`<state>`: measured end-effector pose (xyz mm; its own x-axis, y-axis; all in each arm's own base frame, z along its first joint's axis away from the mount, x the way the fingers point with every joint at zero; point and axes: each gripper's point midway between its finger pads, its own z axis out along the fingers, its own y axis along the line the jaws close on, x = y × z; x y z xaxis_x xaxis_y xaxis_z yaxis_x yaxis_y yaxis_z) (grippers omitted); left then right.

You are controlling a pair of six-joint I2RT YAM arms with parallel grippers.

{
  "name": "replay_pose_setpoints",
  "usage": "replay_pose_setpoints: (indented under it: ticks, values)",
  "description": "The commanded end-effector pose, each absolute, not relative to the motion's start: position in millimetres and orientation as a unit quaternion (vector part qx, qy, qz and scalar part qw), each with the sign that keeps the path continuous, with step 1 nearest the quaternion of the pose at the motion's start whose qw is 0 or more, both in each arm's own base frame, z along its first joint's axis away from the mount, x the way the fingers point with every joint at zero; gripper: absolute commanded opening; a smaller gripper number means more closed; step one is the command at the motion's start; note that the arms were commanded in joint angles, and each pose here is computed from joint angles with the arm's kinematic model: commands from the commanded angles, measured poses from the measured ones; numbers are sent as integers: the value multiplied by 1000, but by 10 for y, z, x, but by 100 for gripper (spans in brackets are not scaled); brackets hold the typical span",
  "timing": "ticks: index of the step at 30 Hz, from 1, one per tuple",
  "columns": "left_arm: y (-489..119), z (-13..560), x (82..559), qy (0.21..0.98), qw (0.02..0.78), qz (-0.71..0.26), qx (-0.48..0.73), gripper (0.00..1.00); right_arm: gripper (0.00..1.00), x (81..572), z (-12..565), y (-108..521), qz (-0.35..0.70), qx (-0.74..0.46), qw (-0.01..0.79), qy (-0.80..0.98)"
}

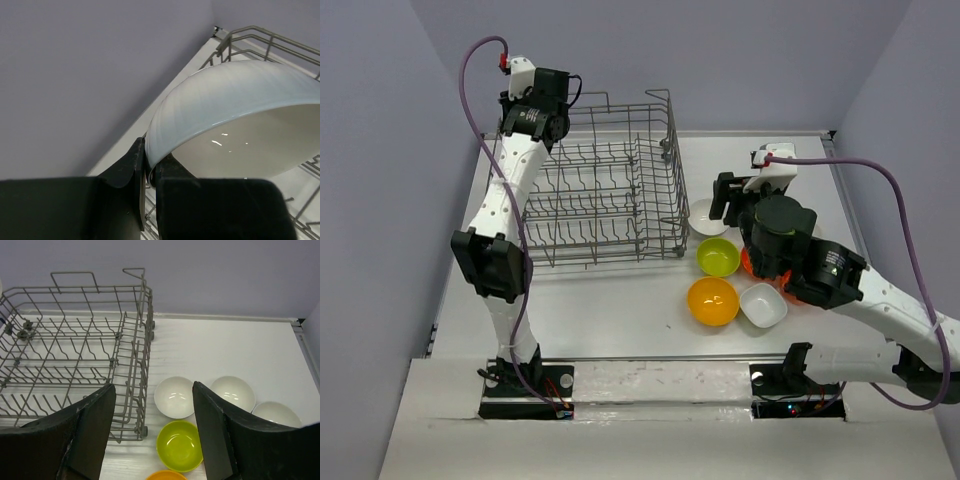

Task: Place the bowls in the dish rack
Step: Insert the bowl into the dish rack.

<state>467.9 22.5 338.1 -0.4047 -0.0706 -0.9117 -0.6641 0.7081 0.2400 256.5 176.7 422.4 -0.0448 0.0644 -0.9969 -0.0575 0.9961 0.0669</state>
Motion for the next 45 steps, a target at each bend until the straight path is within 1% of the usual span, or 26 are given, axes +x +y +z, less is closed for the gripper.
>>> replay_pose_setpoints:
  ticks: [1,4,8,18,25,29,45]
  values:
    - [503,3692,4592,714,525,341,-315,0,68,2535,4129,1796,64,5,683,728]
    - [556,3566,4612,707,525,346,-325,0,68,2532,4072,1853,73,-2,678,731]
    - [609,3576,4677,686,539,344,-346,0,68,2519,4011,1933,93,-7,672,735]
    - [710,3494,4748,646,539,399,-365,0,69,2498,3817,2036,114,-19,661,741]
    - [751,3130,4830,648,514,435,-355,0,70,2472,3800,2063,129,-28,662,737]
    - [768,3046,4844,642,510,447,-357,0,70,2459,3790,2087,137,-35,663,735]
    - [894,2992,4944,622,492,496,-354,0,70,2426,3642,2275,169,-55,646,742]
